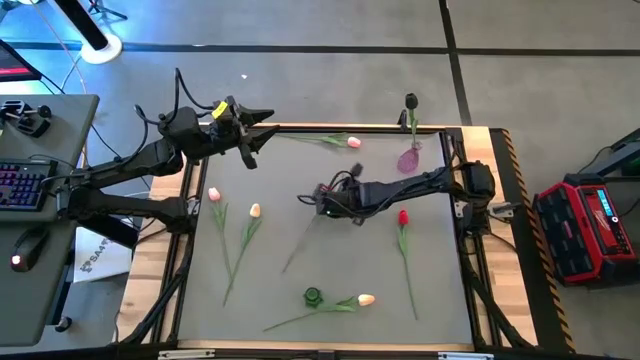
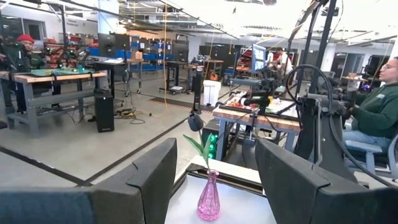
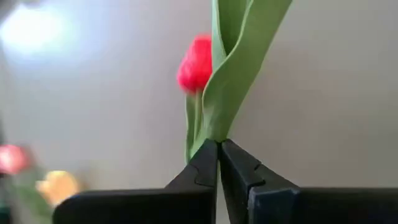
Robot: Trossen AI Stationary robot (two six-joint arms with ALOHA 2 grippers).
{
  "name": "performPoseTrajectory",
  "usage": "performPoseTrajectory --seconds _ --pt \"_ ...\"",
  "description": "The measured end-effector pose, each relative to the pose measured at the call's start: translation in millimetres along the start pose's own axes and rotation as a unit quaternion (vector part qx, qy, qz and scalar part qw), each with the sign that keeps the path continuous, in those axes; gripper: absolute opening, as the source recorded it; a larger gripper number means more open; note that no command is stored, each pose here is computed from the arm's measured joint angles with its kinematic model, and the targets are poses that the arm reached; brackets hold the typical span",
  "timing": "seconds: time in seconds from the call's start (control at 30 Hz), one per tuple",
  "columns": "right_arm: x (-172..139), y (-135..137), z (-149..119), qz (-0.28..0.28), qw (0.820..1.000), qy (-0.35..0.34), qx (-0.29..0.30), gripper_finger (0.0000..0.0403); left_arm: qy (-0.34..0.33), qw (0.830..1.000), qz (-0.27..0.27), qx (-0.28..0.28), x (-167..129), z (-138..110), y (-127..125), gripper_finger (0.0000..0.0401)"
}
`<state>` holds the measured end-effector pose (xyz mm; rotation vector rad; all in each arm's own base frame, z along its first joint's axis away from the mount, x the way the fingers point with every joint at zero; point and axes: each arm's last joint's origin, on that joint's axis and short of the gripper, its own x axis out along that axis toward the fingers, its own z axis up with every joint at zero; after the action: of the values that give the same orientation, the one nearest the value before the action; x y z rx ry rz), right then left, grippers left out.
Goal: Sort flowers into vase by color
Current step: Put the black flower into the violet vase
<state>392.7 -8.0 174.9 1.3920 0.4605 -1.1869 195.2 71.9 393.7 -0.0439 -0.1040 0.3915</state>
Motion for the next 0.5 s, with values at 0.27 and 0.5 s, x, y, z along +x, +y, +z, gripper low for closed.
performPoseTrajectory --seconds 0.27,0.5 --pt "-14.5 5.1 8.3 -0.047 0.976 -0.069 -0.201 0.0000 0.000 1.000 0.000 0.000 0.0 0.0 0.0 0.0206" --pt "-43.0 28.0 17.8 -0.061 0.950 -0.139 -0.272 0.0000 0.000 1.000 0.000 0.000 0.0 0.0 0.0 0.0206"
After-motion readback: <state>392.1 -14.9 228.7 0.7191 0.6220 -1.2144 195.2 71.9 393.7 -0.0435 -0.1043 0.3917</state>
